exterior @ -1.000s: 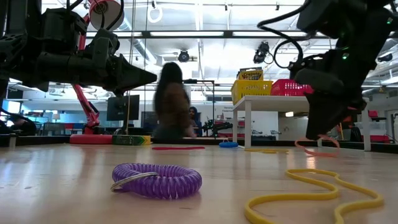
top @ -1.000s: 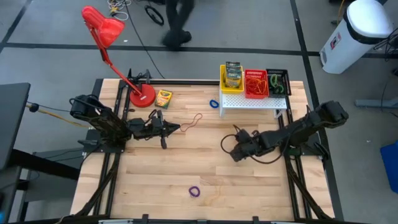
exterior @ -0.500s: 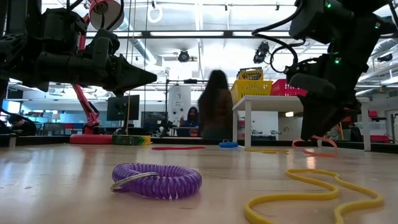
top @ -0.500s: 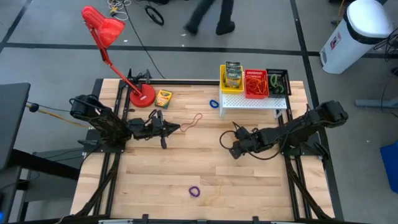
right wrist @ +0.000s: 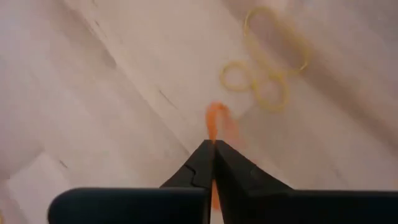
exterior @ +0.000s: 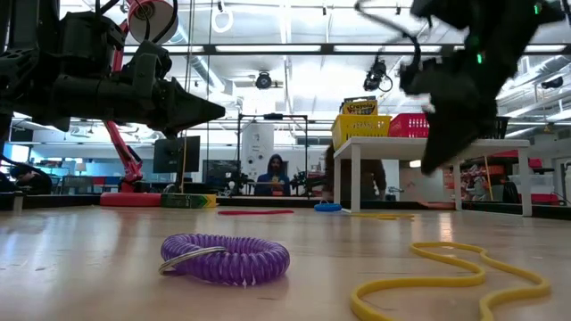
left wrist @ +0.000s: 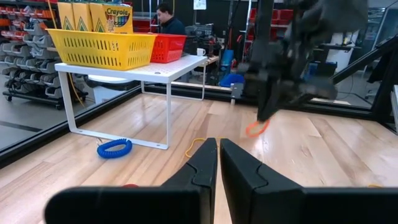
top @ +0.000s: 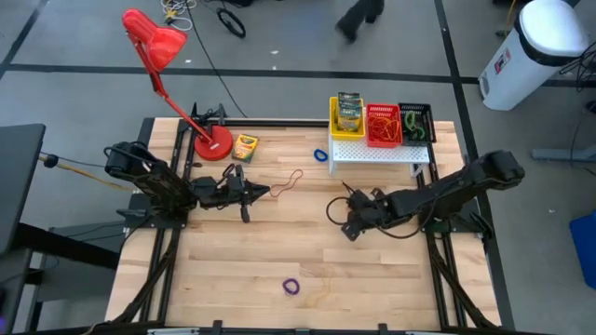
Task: Pick & Place Office Desk Supplies
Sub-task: Put the orange rubber band on the red basket
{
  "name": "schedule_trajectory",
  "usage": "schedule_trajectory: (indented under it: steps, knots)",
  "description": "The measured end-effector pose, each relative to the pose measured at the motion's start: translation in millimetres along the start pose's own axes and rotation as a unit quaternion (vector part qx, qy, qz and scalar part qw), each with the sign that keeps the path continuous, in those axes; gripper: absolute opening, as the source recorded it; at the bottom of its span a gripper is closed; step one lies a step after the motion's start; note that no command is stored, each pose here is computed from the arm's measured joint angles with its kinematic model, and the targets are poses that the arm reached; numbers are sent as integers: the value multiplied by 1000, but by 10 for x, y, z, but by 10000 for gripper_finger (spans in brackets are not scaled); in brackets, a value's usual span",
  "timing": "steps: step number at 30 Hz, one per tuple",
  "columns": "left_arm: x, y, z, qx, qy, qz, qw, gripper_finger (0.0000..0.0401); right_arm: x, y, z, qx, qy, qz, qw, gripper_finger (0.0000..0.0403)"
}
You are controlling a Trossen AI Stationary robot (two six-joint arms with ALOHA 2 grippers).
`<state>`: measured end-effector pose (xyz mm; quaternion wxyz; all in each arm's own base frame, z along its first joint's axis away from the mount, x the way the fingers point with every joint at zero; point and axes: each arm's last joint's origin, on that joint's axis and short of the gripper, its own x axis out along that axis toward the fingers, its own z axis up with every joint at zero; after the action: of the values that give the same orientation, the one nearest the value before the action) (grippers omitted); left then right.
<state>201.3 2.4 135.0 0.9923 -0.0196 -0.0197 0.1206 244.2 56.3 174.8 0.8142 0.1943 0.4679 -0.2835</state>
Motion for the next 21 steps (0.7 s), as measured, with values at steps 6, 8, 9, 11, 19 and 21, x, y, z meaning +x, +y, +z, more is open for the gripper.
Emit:
schedule_trajectory:
  steps: [6, 8, 9, 11, 19, 21]
  knots:
    - [-1, 0, -7, 1, 4, 0, 1000, 28, -559, 38, 394, -23, -57, -36, 997, 7]
    - [-1, 1, -11, 1, 5, 0, 1000, 28, -786, 0, 543, -26, -73, -56, 995, 5]
    - [-1, 1, -15, 2, 8, 0, 1000, 28, -899, -39, 616, -28, -82, -71, 994, 4]
    - [-1, 1, -15, 2, 8, 1, 1000, 28, -1104, -132, 773, -24, -105, -99, 989, 4]
    - [-1, 1, -15, 2, 8, 0, 1000, 28, -1267, -801, 1343, -4, -102, -228, 968, 2]
    - [-1, 1, -15, 2, 8, 0, 1000, 28, -1199, -1009, 1440, 12, -89, -254, 963, 1]
